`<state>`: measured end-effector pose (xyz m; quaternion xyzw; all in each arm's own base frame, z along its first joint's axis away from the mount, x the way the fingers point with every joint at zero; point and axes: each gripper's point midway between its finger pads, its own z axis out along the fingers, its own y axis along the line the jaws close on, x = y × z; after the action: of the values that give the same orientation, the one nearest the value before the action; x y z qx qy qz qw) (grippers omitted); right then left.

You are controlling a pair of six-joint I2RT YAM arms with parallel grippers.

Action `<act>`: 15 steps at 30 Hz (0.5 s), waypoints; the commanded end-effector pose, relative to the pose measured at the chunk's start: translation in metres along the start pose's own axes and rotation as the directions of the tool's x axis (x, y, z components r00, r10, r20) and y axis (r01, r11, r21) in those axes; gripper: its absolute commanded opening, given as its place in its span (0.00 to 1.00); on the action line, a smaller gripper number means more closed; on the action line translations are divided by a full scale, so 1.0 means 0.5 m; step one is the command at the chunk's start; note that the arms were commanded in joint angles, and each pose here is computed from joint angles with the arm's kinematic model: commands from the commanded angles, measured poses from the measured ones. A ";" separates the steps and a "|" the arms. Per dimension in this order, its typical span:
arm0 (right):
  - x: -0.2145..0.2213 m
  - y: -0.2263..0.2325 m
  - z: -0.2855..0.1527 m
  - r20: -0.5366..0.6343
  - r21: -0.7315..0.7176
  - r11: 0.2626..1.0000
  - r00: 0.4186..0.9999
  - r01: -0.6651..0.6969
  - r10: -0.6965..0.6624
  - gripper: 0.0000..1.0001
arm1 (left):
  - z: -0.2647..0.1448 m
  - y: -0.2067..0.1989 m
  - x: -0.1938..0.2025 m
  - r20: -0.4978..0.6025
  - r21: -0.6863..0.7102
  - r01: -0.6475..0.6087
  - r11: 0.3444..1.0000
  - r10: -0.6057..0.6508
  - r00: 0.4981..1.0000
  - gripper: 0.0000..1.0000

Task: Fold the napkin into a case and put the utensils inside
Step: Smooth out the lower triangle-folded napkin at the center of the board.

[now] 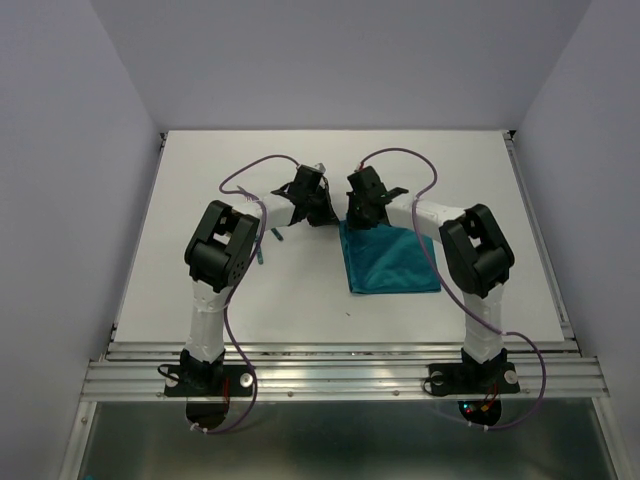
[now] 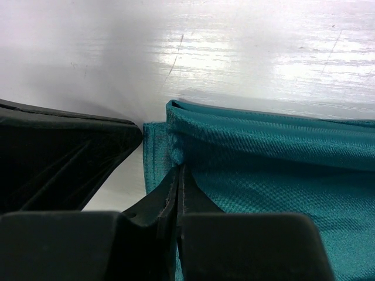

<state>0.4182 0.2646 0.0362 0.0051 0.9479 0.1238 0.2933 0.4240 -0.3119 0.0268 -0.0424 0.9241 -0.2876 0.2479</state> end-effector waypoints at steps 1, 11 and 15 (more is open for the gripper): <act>-0.061 0.048 -0.045 0.111 -0.060 0.998 0.994 0.000 0.007 0.01 | 0.010 0.018 0.007 -0.023 -0.027 -0.018 0.999 0.017 1.000 0.00; -0.052 0.068 -0.060 0.112 -0.081 0.997 0.994 0.009 0.000 0.01 | 0.016 0.019 0.006 -0.024 -0.028 -0.017 0.999 0.017 1.000 0.00; -0.049 0.079 -0.065 0.113 -0.096 0.995 0.994 0.012 -0.001 0.01 | 0.018 0.023 0.007 -0.026 -0.033 -0.015 0.999 0.014 1.000 0.00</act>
<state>0.4115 0.2816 0.0520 -0.0089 0.9415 0.1398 0.3065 0.4258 -0.3146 0.0262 -0.0404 0.9229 -0.2928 0.2469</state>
